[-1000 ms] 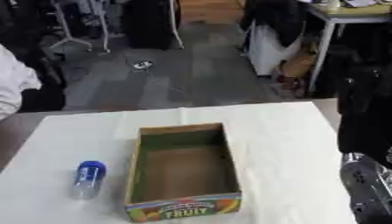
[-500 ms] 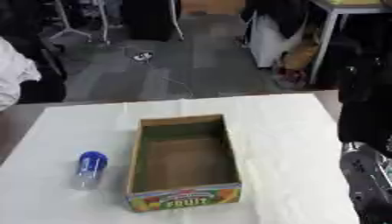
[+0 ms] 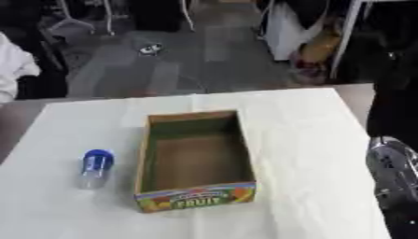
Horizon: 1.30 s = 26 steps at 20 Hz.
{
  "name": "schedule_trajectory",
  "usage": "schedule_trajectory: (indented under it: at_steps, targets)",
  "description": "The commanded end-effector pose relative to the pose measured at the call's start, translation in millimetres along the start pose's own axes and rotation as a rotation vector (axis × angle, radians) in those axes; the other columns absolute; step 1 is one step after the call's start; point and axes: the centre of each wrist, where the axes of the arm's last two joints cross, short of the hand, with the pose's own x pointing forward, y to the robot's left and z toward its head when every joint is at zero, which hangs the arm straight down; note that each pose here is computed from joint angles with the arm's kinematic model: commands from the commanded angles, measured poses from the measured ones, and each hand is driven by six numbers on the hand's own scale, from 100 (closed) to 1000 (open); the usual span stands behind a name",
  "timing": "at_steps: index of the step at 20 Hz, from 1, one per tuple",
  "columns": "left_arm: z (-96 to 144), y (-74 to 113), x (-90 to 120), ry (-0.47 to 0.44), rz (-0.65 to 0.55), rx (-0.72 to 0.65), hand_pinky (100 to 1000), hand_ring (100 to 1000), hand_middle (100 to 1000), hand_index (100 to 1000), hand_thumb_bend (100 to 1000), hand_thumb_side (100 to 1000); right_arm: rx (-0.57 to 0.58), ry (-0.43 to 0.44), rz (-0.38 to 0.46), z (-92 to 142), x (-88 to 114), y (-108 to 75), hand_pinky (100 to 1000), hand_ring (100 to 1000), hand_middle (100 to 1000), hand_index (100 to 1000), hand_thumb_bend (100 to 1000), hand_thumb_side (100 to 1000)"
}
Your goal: Pick up objects on the table and place them in the box.
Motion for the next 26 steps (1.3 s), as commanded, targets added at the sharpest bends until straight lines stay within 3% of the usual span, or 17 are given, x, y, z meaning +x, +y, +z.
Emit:
schedule_trajectory:
  at_steps: [1, 9, 12, 26]
  targets:
    - [-8.1, 14.3, 11.4, 0.004, -0.097, -0.087, 440, 512, 779, 862, 389, 883, 0.163, -0.114, 0.059, -6.8, 3.4, -0.9, 232, 310, 414, 522, 100, 1000]
    - [-23.1, 37.9, 27.2, 0.001, -0.256, -0.221, 521, 634, 858, 870, 414, 889, 0.183, -0.109, 0.054, -7.9, 2.5, -0.1, 233, 311, 415, 522, 100, 1000]
    - [-28.3, 43.8, 31.9, 0.009, -0.306, -0.281, 603, 722, 889, 873, 429, 893, 0.190, -0.105, 0.051, -8.6, 1.9, 0.4, 234, 311, 415, 522, 100, 1000]
    - [-50.8, 60.4, 47.4, 0.133, -0.487, -0.520, 638, 740, 897, 892, 490, 927, 0.213, -0.099, 0.034, -11.4, -1.1, 2.7, 237, 311, 416, 521, 102, 1000]
